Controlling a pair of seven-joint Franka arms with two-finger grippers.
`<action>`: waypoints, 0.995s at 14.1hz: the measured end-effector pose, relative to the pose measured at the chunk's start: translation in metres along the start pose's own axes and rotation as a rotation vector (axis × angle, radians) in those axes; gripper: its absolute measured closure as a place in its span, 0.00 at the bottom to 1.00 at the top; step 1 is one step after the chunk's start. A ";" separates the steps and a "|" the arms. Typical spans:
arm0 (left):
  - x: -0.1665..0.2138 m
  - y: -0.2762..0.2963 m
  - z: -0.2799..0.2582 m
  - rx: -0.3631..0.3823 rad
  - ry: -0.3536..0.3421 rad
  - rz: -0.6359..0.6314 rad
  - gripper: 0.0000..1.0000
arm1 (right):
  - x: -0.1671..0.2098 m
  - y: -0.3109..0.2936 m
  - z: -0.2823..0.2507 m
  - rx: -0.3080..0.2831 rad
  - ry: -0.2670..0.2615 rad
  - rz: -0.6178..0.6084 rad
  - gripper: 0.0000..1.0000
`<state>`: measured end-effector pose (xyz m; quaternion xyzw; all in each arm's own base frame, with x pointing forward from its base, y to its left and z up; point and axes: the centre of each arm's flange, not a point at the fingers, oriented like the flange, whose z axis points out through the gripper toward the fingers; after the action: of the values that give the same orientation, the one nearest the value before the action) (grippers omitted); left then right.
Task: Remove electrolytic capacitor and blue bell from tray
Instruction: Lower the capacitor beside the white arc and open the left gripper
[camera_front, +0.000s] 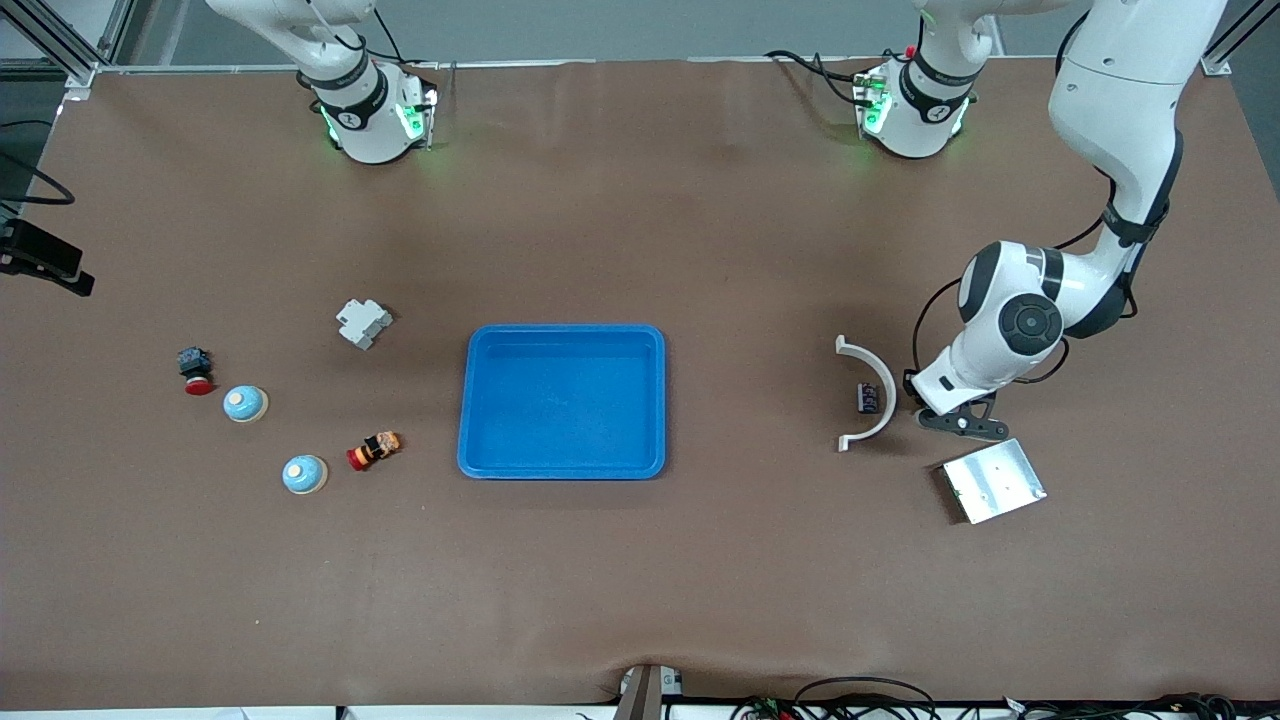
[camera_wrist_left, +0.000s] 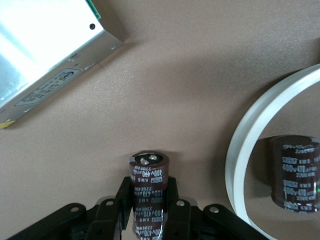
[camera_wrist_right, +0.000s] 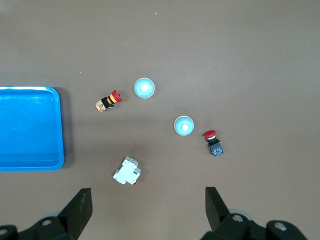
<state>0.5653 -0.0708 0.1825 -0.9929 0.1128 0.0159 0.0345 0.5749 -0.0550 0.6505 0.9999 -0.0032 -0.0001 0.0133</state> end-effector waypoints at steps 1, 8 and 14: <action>0.002 0.000 0.000 0.000 0.003 0.000 0.69 | 0.000 0.000 0.000 0.000 0.000 0.000 0.00; 0.022 -0.001 -0.010 -0.002 0.043 -0.032 0.04 | 0.000 0.000 0.000 0.000 0.000 0.000 0.00; 0.063 0.036 -0.071 0.003 0.032 -0.122 0.00 | 0.000 0.000 0.000 0.000 0.000 0.000 0.00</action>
<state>0.6206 -0.1249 0.2490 -0.9980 0.0524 -0.0021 0.0350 0.5749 -0.0550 0.6506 0.9999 -0.0032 0.0001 0.0133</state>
